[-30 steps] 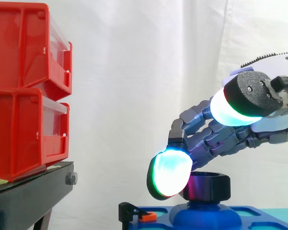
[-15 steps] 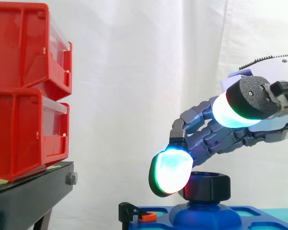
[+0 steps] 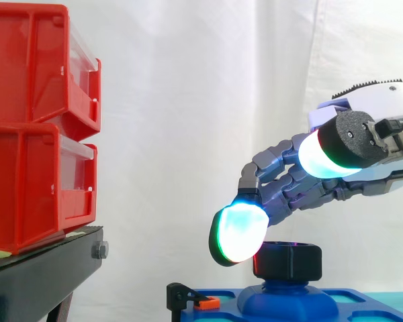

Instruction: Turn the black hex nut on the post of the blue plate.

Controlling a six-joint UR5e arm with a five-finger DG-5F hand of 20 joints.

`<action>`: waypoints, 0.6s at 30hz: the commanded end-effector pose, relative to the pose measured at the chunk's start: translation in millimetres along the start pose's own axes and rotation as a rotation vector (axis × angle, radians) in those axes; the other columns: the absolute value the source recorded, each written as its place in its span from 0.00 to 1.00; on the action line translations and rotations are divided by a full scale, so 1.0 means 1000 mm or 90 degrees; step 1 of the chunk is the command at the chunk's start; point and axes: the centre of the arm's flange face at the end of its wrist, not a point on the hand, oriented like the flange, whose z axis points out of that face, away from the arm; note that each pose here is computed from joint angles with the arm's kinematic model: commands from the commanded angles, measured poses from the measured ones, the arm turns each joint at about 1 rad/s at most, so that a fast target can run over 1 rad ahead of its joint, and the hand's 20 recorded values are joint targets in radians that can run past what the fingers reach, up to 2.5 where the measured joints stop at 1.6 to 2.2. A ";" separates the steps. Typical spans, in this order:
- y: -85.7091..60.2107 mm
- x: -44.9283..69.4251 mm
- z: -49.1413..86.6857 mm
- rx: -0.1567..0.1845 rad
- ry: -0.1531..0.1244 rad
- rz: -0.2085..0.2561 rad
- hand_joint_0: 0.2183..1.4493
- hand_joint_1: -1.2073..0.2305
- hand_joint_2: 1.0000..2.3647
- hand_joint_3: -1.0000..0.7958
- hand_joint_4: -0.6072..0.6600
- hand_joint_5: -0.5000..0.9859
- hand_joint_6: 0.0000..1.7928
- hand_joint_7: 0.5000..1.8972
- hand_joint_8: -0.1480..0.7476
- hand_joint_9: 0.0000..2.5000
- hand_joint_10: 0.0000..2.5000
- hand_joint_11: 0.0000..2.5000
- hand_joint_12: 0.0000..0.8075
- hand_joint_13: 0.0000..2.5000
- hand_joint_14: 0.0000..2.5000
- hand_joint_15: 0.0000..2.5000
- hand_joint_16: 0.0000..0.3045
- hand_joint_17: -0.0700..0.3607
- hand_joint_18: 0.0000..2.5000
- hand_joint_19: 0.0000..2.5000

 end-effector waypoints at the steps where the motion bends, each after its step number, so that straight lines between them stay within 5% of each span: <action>1: -0.006 -0.004 -0.001 -0.005 0.000 -0.004 0.22 0.63 0.00 0.28 0.67 0.21 0.28 0.27 0.47 0.13 0.00 0.01 0.47 0.09 0.00 0.00 0.19 0.46 0.01 0.00; 18: -0.028 -0.018 -0.007 -0.020 0.006 -0.026 0.22 0.63 0.00 0.28 0.67 0.21 0.28 0.27 0.47 0.13 0.00 0.01 0.47 0.09 0.00 0.00 0.19 0.46 0.01 0.00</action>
